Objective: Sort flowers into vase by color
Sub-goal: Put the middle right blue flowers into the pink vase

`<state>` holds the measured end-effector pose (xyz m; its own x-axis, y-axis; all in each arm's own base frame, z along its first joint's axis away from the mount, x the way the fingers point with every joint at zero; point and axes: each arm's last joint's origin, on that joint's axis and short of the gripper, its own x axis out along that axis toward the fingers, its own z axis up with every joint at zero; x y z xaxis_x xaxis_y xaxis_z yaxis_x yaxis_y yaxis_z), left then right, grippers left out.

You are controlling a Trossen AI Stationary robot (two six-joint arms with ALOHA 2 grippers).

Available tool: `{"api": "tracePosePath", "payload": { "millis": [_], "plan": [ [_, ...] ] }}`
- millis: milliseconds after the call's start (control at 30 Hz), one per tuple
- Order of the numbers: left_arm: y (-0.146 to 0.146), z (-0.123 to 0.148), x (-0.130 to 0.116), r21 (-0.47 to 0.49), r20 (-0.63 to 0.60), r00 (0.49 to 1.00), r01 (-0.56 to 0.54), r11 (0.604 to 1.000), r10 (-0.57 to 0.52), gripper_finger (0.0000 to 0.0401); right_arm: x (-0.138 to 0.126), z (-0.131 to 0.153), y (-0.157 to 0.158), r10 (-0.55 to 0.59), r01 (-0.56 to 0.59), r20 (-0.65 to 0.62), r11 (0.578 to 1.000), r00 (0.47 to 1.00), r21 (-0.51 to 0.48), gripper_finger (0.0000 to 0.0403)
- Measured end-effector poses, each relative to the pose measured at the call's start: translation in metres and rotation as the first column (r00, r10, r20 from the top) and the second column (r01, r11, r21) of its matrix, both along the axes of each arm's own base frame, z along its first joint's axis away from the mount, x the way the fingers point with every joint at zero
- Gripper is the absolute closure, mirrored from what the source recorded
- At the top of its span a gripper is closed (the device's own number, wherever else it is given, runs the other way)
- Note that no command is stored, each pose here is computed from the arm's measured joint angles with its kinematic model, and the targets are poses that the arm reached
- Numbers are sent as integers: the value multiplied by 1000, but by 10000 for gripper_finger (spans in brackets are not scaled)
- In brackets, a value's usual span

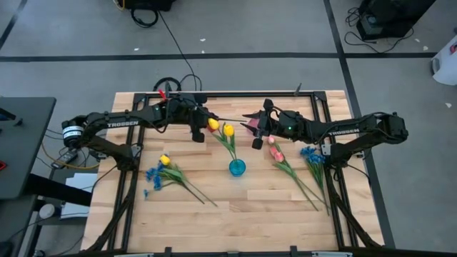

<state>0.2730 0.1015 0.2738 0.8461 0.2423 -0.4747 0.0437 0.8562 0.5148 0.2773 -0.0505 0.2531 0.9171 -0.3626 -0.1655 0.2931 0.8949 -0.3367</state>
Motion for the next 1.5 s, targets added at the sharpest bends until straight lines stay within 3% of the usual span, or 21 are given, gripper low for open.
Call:
{"api": "tracePosePath", "payload": {
  "millis": [233,600,800,1000,1167,1300,1500],
  "plan": [
    [0,0,0,0,0,1000,0,1000,0,355,0,0,1,34,-34,1,999,999,1,284],
    [0,0,0,0,0,1000,0,1000,0,355,0,0,1,34,-34,12,999,999,29,387],
    [1,0,0,-22,7,997,-73,997,73,349,0,0,0,4,-6,28,997,1000,72,389],
    [1,8,-8,-43,24,991,-128,991,129,293,0,0,-1,-47,45,27,997,999,68,389],
    [0,28,-28,-50,81,982,-167,985,171,253,-1,0,-1,-114,112,27,992,993,56,389],
    [-6,43,-50,-120,173,973,-133,984,152,249,-1,3,-2,-162,159,55,986,985,45,389],
    [-17,27,-74,-243,359,924,-43,969,131,251,0,17,-2,-156,152,195,988,968,35,386]
  ]
}}
